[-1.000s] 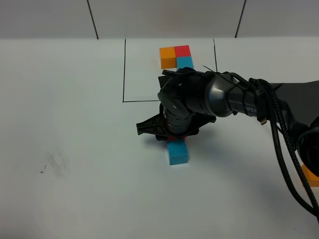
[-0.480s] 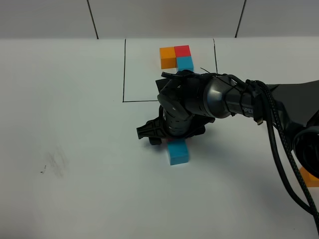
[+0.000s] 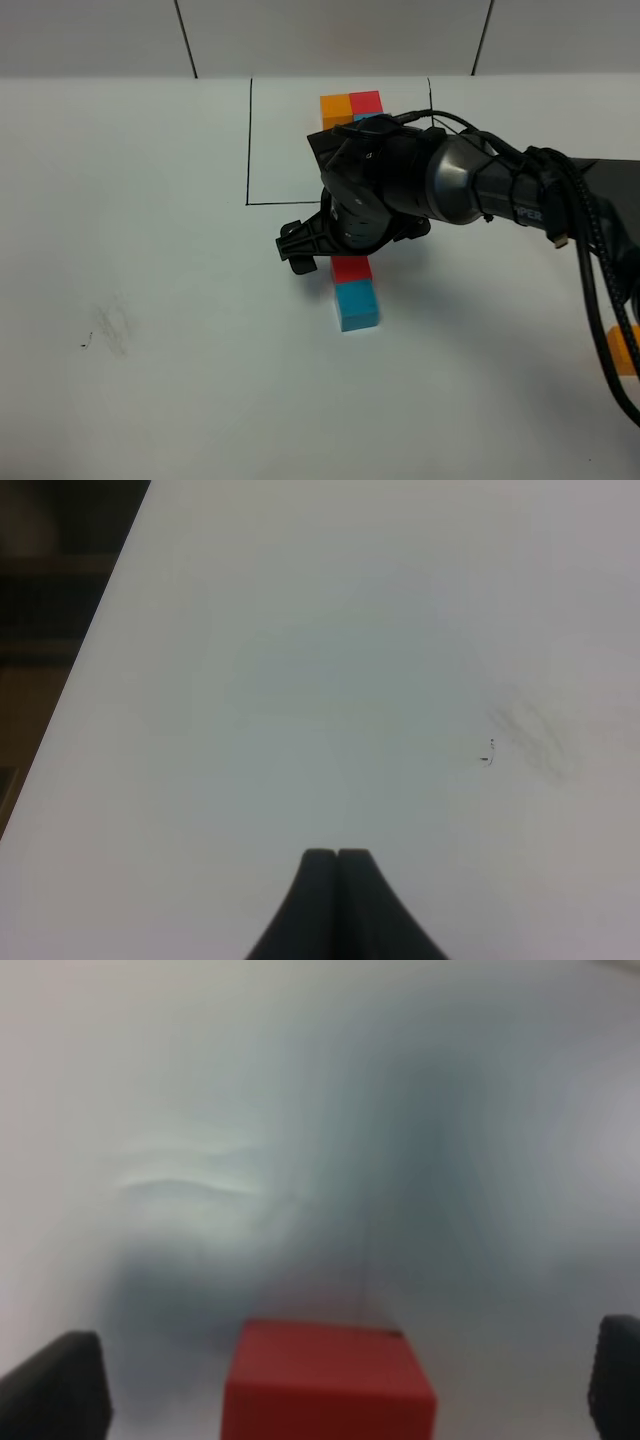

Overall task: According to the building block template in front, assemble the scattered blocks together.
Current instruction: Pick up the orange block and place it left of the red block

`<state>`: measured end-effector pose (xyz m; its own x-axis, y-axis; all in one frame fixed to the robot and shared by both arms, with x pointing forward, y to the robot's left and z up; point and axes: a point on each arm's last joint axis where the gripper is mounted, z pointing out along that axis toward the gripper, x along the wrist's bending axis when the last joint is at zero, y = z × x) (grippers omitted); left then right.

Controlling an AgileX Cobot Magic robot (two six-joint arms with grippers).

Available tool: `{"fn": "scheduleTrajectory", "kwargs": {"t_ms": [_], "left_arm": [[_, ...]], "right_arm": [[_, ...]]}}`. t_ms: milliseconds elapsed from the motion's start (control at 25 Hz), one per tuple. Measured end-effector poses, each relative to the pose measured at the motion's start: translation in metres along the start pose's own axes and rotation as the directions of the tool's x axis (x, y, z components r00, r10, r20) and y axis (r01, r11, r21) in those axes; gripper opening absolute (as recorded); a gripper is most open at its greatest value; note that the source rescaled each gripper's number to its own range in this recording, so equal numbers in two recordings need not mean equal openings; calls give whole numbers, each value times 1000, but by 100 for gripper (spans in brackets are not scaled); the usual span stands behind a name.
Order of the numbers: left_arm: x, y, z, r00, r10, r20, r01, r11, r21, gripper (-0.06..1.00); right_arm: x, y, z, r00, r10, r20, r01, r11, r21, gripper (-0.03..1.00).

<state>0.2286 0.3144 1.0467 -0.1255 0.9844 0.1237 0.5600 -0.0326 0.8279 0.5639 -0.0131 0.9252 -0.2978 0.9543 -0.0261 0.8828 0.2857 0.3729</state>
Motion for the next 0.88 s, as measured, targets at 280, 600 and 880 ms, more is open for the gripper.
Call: {"fn": "scheduleTrajectory", "kwargs": {"t_ms": [280, 600, 880], "left_arm": [[0, 0, 0, 1000, 0, 0, 0, 1000, 0, 0], [0, 0, 0, 1000, 0, 0, 0, 1000, 0, 0], [0, 0, 0, 1000, 0, 0, 0, 1000, 0, 0]], "right_arm": [[-26, 10, -30, 997, 10, 72, -10, 1000, -8, 95], [-59, 13, -55, 988, 41, 152, -42, 999, 3, 94], [-103, -18, -70, 979, 105, 177, -108, 994, 5, 93]]}}
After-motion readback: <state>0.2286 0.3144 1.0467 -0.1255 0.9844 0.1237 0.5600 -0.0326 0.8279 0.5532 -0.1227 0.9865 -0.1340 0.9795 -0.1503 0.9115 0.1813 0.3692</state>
